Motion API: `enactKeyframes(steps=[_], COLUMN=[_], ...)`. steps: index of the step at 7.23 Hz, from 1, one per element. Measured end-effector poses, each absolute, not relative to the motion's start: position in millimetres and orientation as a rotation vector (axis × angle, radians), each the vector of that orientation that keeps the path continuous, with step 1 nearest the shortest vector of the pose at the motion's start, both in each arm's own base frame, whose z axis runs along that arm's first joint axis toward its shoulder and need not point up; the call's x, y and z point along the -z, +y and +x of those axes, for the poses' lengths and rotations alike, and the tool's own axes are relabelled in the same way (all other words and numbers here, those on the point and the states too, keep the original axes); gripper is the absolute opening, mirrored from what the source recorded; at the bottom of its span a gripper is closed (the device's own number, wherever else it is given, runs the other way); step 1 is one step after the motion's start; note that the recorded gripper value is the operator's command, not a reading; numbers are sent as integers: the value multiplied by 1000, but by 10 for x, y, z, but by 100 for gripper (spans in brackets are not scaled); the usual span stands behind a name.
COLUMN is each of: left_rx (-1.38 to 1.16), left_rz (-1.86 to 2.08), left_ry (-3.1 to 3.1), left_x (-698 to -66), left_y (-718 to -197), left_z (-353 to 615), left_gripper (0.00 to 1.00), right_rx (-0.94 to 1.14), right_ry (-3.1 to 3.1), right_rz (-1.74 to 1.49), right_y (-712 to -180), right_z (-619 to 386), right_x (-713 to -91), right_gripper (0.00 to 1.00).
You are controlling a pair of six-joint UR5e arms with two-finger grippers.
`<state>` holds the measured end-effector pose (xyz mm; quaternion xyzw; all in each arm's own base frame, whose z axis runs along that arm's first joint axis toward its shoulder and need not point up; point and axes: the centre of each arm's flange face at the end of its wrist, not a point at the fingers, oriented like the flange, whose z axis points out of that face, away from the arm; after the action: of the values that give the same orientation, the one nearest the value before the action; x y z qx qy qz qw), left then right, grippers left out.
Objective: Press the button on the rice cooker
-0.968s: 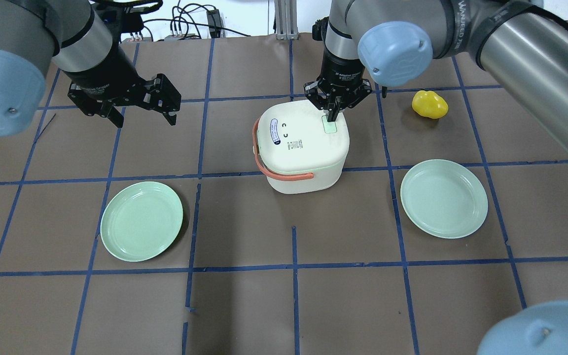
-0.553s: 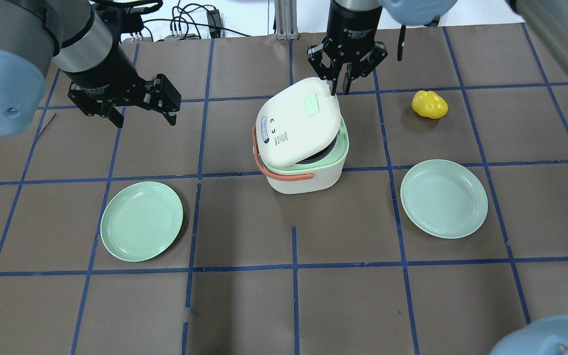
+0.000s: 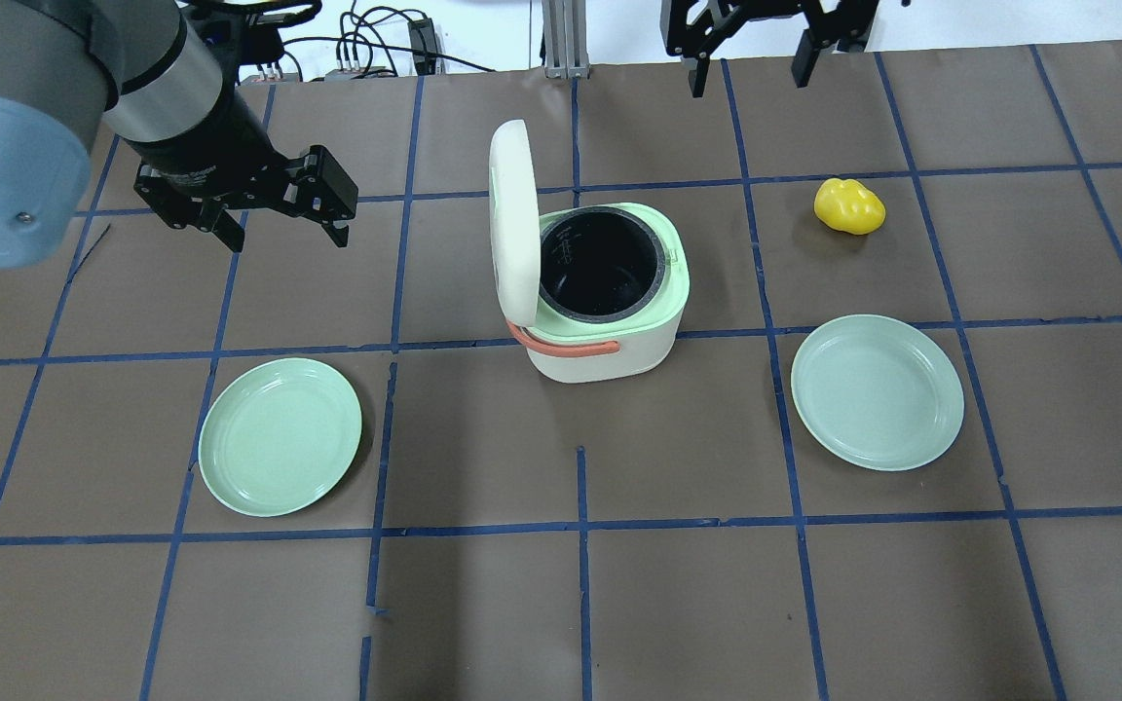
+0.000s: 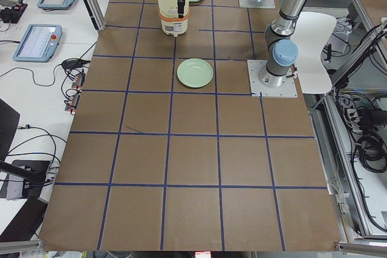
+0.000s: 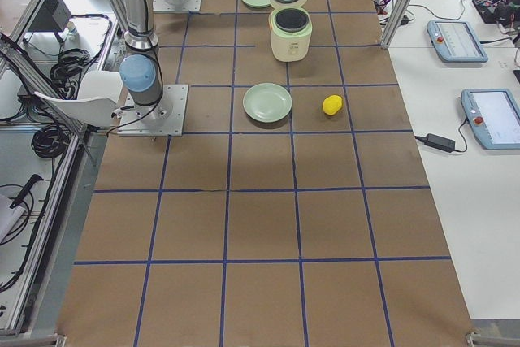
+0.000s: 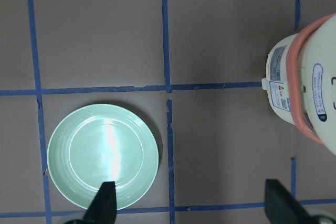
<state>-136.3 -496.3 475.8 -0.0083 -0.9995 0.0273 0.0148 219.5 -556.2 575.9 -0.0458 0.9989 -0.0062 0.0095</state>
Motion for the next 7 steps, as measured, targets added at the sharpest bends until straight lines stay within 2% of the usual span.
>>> enactKeyframes(steps=[3, 7], left_rx=[-85, -85], left_rz=[-26, -26], left_ry=[-3111, -3111], left_x=[-4758, -4758], left_y=[-4963, -4963], left_z=[-1363, -1363], left_gripper=[100, 100], right_rx=[-67, -152], right_ry=[3131, 3127], right_rz=[-145, -145], right_y=[-5296, -5221], right_z=[2004, 1604], right_x=[-5634, -5419], right_gripper=[100, 100])
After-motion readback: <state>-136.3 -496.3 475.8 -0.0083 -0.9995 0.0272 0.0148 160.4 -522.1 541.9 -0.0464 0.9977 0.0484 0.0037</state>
